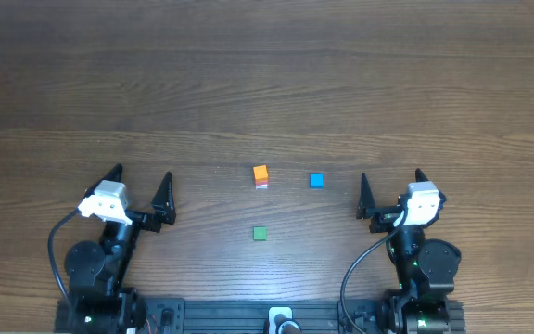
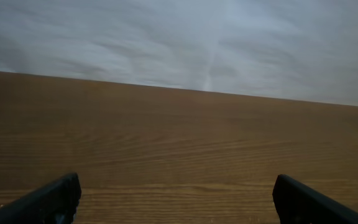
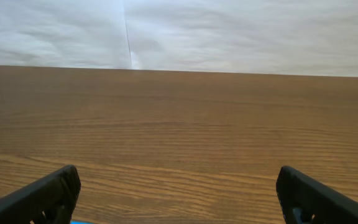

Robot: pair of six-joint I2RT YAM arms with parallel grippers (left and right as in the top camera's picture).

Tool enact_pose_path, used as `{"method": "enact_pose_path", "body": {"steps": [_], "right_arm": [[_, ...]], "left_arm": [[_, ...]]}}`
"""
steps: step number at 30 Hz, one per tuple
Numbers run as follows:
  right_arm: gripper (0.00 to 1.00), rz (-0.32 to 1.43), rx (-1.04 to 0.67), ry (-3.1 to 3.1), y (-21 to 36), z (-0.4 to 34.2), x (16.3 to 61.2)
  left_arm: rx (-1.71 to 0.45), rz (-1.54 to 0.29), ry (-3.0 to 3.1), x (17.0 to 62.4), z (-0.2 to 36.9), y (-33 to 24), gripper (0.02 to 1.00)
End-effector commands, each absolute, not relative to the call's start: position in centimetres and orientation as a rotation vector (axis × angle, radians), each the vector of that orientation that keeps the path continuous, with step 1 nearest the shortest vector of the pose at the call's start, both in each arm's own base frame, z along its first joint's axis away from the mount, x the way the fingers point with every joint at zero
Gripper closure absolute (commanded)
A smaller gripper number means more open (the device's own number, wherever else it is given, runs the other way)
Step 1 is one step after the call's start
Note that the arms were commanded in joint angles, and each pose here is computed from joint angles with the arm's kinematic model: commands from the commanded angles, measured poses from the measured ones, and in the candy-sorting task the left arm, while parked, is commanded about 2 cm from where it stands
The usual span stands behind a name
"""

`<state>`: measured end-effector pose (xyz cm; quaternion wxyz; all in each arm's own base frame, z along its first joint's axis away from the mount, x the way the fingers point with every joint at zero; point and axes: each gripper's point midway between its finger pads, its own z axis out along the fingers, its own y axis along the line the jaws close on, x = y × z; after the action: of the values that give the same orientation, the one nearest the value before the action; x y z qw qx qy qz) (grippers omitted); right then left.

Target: Stack Cubes

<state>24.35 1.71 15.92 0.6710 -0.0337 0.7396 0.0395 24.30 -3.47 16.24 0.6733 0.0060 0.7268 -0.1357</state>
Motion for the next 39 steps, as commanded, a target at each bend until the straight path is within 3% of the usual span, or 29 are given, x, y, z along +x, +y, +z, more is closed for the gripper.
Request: {"method": "enact_pose_path", "body": {"steps": [1, 24, 29, 39], "right_arm": [[0.009, 0.089, -0.077, 1.662, 1.8, 15.8, 24.4], [0.007, 0.086, -0.073, 1.662, 1.7, 15.8, 24.4], [0.007, 0.071, -0.064, 1.610, 1.4, 17.1, 24.5], [0.009, 0.231, 0.083, 1.646, 1.7, 19.3, 23.7]], "left_arm": [[0.024, -0.287, 1.631, 24.3, 16.2, -3.4, 0.020], [0.024, -0.287, 1.631, 24.3, 16.2, -3.4, 0.023], [0.024, -0.287, 1.631, 24.3, 16.2, -3.4, 0.020], [0.024, -0.287, 1.631, 24.3, 16.2, -3.4, 0.023]]}}
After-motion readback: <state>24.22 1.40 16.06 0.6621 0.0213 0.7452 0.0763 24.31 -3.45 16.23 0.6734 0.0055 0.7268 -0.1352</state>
